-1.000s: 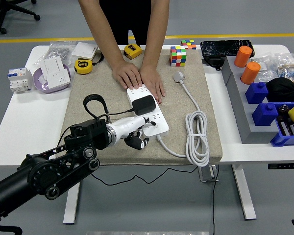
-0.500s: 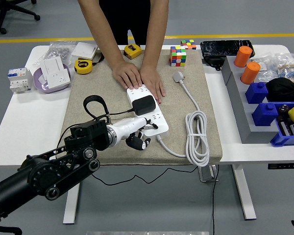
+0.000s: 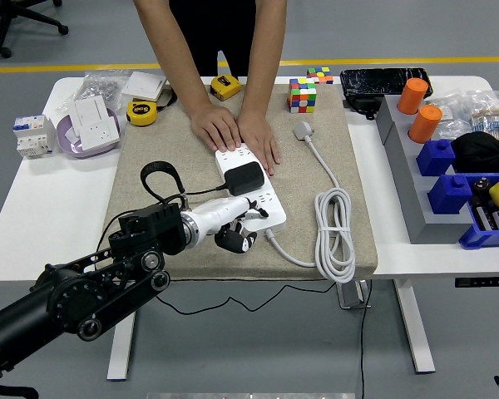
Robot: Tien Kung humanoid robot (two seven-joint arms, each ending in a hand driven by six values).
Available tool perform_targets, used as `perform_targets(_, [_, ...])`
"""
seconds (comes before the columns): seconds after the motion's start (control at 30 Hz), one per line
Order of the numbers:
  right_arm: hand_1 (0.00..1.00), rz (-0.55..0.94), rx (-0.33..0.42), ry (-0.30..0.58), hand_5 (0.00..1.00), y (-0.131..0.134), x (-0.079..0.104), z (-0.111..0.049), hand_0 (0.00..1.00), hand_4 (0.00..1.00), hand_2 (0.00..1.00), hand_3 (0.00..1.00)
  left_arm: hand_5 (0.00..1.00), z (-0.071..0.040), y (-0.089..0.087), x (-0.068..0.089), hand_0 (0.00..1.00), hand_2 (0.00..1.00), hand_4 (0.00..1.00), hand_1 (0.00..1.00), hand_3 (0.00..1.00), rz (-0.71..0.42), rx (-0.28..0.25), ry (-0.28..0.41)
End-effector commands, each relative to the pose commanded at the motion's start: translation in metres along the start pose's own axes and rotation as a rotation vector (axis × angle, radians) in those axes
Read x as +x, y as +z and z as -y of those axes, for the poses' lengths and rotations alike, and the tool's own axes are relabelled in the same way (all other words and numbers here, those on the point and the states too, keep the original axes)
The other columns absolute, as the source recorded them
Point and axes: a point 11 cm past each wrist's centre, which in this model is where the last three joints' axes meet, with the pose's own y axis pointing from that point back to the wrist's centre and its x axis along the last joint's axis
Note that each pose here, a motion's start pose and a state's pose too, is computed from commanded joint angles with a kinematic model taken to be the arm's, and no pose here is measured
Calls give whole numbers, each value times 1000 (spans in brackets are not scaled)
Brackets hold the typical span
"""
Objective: Pick up the plug,place it near the board,insert it into the board,press the button
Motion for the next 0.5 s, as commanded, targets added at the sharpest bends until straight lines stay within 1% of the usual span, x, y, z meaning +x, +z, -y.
perform_targets(0.2, [743, 0, 1, -1, 967, 0, 0, 0, 755, 998, 724, 776, 116, 1, -1, 1, 102, 156, 437, 39, 825, 4, 4, 7])
perform_targets(0.3, [743, 1, 3, 0, 967, -1, 0, 0, 755, 998, 724, 776, 115, 1, -2, 0, 103, 156, 436, 39, 816, 7, 11, -2])
perform_targets(0.5, [743, 6, 7, 1, 968, -3, 1, 0, 754, 998, 724, 776, 111, 2, -10, -4, 102, 156, 435, 39, 817, 31, 34, -13])
